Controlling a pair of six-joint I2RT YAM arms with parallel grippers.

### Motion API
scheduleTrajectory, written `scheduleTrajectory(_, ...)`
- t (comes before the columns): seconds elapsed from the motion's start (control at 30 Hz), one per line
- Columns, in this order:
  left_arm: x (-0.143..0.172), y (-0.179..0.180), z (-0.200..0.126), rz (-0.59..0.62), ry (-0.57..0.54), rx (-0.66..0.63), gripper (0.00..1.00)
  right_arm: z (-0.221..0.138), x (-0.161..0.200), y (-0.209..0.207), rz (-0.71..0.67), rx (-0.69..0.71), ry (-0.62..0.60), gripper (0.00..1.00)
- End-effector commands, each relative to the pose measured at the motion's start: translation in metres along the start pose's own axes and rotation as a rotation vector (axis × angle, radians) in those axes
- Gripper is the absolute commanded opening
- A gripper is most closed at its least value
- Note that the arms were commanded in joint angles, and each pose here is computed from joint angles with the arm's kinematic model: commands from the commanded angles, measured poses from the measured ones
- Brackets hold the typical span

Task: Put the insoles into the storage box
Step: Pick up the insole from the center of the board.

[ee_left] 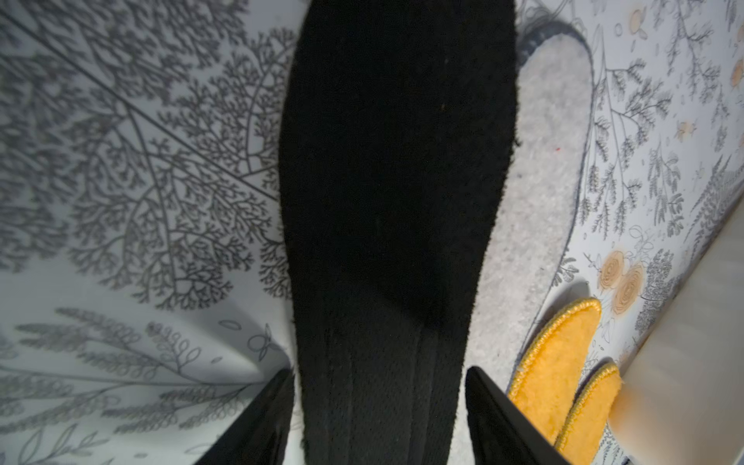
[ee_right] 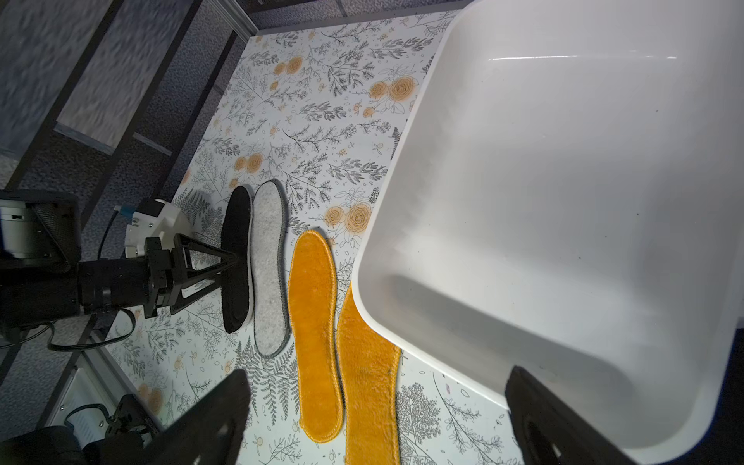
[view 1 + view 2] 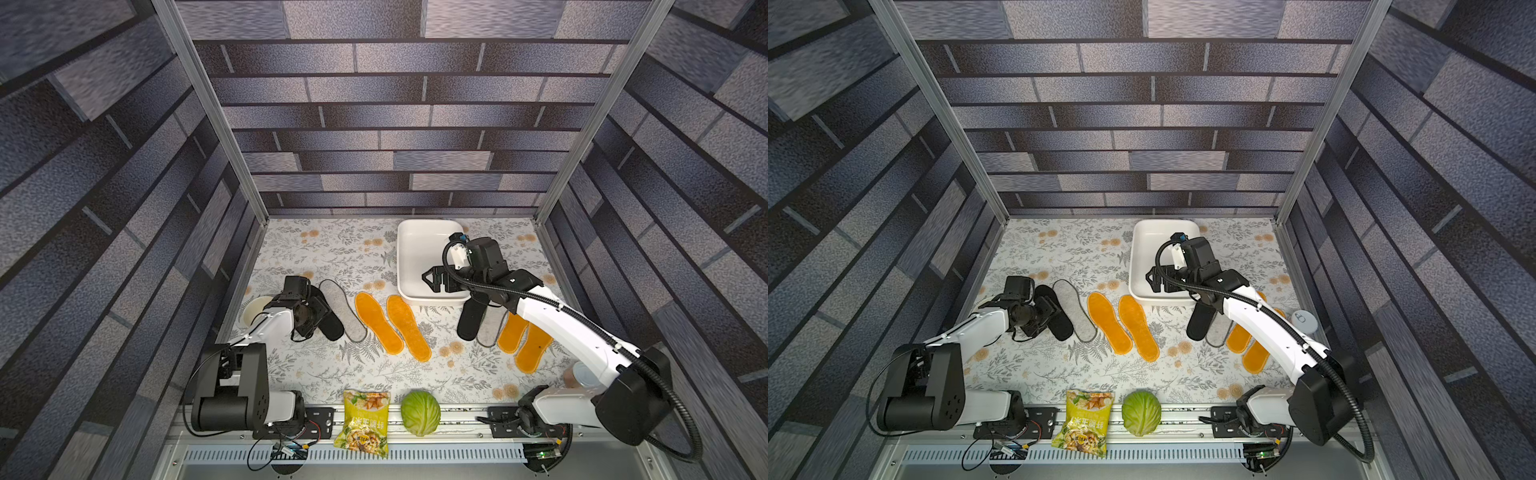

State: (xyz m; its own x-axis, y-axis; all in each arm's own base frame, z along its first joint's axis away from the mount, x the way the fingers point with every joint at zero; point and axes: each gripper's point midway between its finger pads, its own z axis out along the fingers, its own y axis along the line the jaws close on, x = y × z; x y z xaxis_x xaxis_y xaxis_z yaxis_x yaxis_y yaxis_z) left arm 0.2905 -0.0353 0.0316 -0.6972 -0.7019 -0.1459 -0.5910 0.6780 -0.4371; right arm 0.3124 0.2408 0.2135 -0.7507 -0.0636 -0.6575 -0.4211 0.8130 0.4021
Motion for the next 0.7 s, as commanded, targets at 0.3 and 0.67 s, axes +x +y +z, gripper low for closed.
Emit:
scheduleTrajectory(0.3, 0.024, 0.045, 0.015, 0.041, 0.091, -0.295, 0.88, -0.002, -0.005, 0.011, -0.012, -0.041, -0.019, 1.0)
scheduleTrajectory(0.67, 0.039, 0.047, 0.011, 0.028, 0.199, -0.44, 0.83, -0.016, 0.01, 0.008, -0.079, -0.058, -0.079, 1.0)
